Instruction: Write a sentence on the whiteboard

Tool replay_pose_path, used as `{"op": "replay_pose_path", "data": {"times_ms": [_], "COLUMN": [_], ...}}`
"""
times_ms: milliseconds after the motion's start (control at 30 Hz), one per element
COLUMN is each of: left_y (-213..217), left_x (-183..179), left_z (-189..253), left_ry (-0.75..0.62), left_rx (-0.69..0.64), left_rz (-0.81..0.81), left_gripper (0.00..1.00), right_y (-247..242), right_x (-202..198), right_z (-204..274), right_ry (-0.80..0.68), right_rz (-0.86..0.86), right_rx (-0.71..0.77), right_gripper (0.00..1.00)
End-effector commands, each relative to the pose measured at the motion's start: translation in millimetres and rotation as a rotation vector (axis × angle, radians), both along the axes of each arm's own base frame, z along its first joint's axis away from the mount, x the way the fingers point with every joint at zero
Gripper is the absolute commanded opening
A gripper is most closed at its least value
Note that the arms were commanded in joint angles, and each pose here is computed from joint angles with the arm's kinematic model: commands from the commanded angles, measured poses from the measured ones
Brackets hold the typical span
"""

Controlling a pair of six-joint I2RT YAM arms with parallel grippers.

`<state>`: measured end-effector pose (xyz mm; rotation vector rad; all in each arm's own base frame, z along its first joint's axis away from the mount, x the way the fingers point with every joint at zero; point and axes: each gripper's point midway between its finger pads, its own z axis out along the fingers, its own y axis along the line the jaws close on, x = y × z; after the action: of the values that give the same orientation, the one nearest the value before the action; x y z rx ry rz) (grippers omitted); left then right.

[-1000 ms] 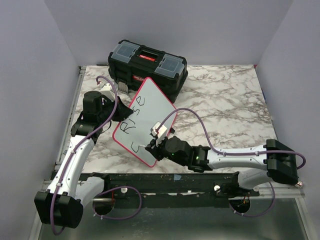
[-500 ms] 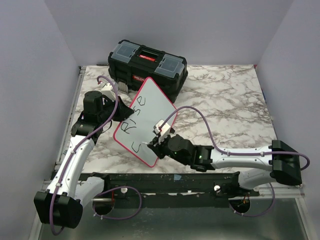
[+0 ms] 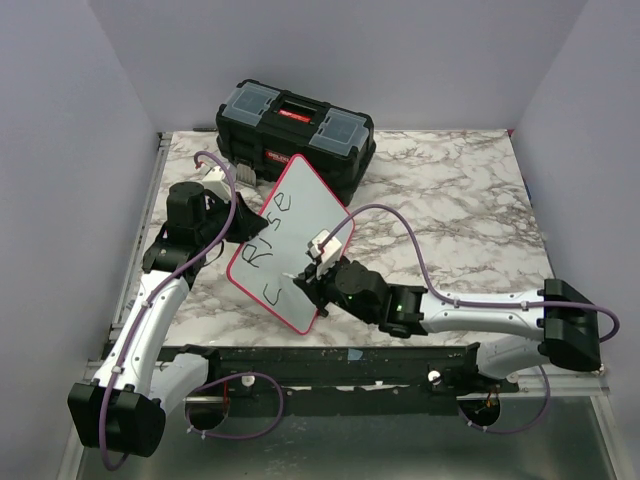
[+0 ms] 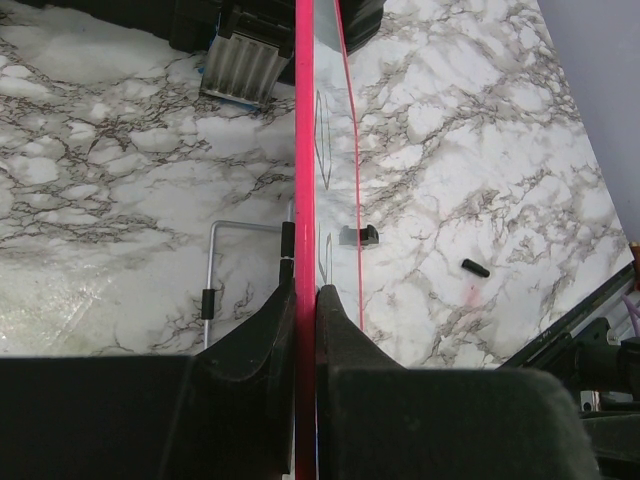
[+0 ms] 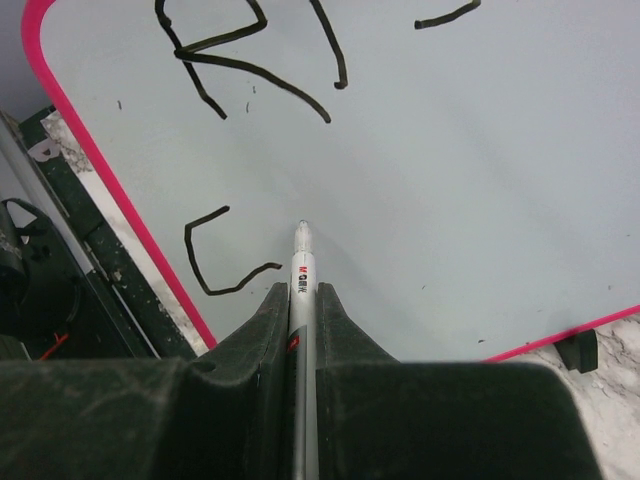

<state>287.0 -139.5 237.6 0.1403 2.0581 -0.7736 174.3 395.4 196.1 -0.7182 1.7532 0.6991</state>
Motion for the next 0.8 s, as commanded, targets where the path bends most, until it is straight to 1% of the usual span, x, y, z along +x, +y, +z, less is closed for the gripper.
{"op": "replay_pose_path", "data": {"times_ms": [0, 300, 767], "left_y": [5, 4, 4], "left_x": [-2, -2, -2], "left_z": [-5, -5, -4], "left_ry": [-0.033, -0.033, -0.035], "left_rx": [0.083, 0.083, 0.086], "left_rz": [-0.020, -0.021, -0.021], "left_gripper": [0.00, 0.00, 0.00], "right_y": [7, 20, 30], "right_x": [12, 11, -5], "right_z": [12, 11, 3], "right_ry": [-0.019, -0.010, 0.024], "right_rz": [-0.022, 0.013, 0.118], "right_rx": [0.021, 0.030, 0.031], "right_gripper": [0.01, 0.01, 0.01]}}
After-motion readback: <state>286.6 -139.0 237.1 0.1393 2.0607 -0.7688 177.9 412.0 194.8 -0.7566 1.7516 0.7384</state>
